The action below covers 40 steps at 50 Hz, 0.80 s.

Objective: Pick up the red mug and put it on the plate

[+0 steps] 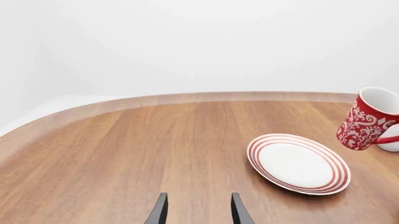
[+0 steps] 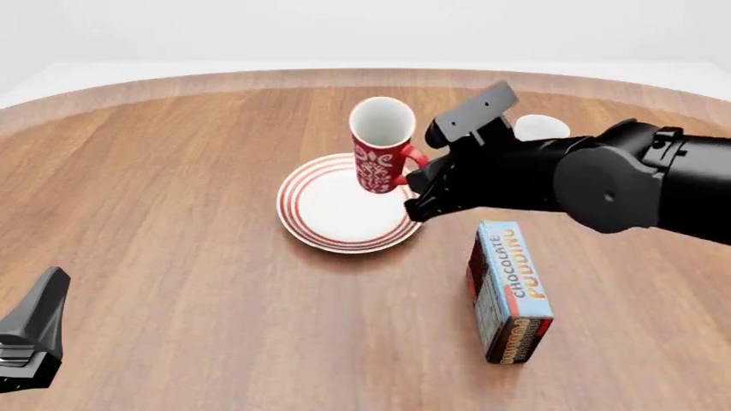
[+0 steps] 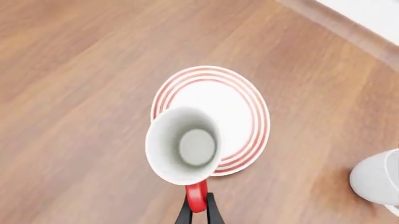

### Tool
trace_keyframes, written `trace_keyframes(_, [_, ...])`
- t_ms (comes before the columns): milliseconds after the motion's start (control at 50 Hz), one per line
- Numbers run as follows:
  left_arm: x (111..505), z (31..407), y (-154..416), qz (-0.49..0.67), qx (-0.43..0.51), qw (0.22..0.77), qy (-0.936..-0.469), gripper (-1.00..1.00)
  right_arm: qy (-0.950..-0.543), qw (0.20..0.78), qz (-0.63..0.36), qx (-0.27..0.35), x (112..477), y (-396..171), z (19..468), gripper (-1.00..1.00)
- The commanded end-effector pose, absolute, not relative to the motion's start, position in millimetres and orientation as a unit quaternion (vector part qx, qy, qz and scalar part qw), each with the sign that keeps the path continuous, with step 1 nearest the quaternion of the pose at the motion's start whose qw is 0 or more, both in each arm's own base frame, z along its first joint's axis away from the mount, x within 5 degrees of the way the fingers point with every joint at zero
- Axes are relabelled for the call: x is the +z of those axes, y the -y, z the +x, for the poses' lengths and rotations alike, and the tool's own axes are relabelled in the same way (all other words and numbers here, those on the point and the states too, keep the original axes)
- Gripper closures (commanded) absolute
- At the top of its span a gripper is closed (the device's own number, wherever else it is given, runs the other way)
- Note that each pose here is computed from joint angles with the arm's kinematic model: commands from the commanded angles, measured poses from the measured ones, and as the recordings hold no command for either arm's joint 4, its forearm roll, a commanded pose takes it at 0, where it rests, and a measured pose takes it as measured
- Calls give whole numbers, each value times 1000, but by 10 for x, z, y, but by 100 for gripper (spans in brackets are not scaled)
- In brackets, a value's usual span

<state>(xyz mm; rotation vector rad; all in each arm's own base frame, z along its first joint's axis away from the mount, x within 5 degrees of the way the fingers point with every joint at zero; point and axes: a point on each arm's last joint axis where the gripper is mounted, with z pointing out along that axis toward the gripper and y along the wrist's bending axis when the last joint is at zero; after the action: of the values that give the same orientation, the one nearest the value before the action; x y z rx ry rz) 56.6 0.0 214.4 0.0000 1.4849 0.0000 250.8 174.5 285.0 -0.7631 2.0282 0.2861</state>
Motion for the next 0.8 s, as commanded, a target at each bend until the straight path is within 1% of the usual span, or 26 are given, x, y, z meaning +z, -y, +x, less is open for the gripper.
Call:
trace_keyframes(20, [2144,566,0,0,0,737,-676,-100,-825,466,-298,116,2849,-1813,2712,100])
trace_keyframes(360, [2144,566,0,0,0,737,-676,-100,-832,464,-284,112,2747,-1905,3003,100])
trace_keyframes(800, [2144,566,0,0,0,737,-676,-100,-836,458,-281,108,2593,-2009,3233,100])
